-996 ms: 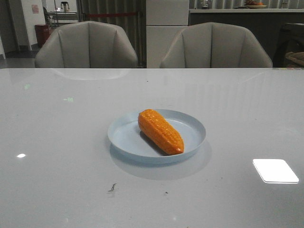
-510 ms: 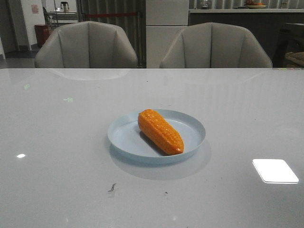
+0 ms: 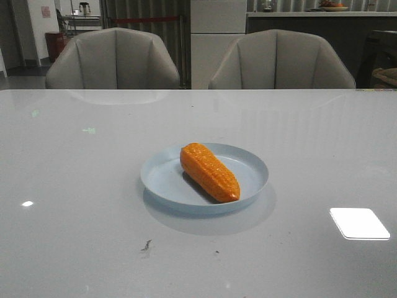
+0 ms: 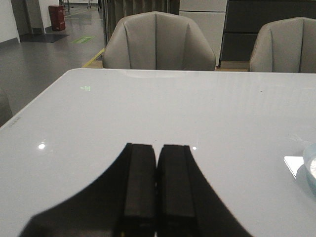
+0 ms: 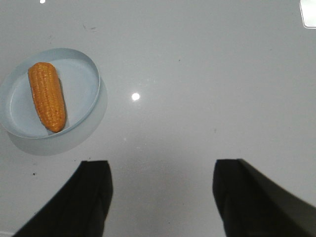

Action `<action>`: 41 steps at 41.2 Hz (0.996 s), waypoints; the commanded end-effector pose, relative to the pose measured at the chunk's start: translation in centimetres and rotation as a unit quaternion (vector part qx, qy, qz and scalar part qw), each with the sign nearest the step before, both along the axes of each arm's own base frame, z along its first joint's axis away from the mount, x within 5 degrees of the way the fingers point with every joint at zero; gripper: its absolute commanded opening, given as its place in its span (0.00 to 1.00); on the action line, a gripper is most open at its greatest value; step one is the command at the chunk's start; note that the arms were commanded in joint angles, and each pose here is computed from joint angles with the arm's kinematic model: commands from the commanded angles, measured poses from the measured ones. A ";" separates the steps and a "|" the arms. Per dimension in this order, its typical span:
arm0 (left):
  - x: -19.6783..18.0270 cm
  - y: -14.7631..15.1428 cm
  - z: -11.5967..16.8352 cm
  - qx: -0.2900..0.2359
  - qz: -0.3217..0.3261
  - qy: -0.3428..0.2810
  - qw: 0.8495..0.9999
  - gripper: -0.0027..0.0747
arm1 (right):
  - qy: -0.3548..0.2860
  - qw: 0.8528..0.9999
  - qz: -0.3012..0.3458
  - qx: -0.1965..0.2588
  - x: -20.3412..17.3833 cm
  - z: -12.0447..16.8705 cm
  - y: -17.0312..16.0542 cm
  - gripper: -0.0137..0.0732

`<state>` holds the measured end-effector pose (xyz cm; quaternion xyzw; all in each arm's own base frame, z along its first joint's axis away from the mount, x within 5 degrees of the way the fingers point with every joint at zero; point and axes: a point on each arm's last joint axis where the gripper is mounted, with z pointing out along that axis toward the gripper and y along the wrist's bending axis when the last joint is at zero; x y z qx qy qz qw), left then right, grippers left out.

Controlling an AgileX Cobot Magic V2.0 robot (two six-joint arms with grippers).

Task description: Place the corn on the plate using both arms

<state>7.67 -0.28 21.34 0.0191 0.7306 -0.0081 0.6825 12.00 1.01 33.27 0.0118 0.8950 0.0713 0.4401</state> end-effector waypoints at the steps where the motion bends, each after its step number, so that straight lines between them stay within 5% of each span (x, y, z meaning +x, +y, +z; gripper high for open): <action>1: 0.0 0.2 0.4 -0.007 0.011 -0.064 0.998 0.16 | -0.045 0.999 -0.005 0.006 0.3 1.4 0.0 0.78; 41: -2.1 -0.1 -0.7 -0.008 -0.015 -0.109 0.994 0.16 | -0.044 0.999 -0.004 0.006 0.2 1.4 0.0 0.78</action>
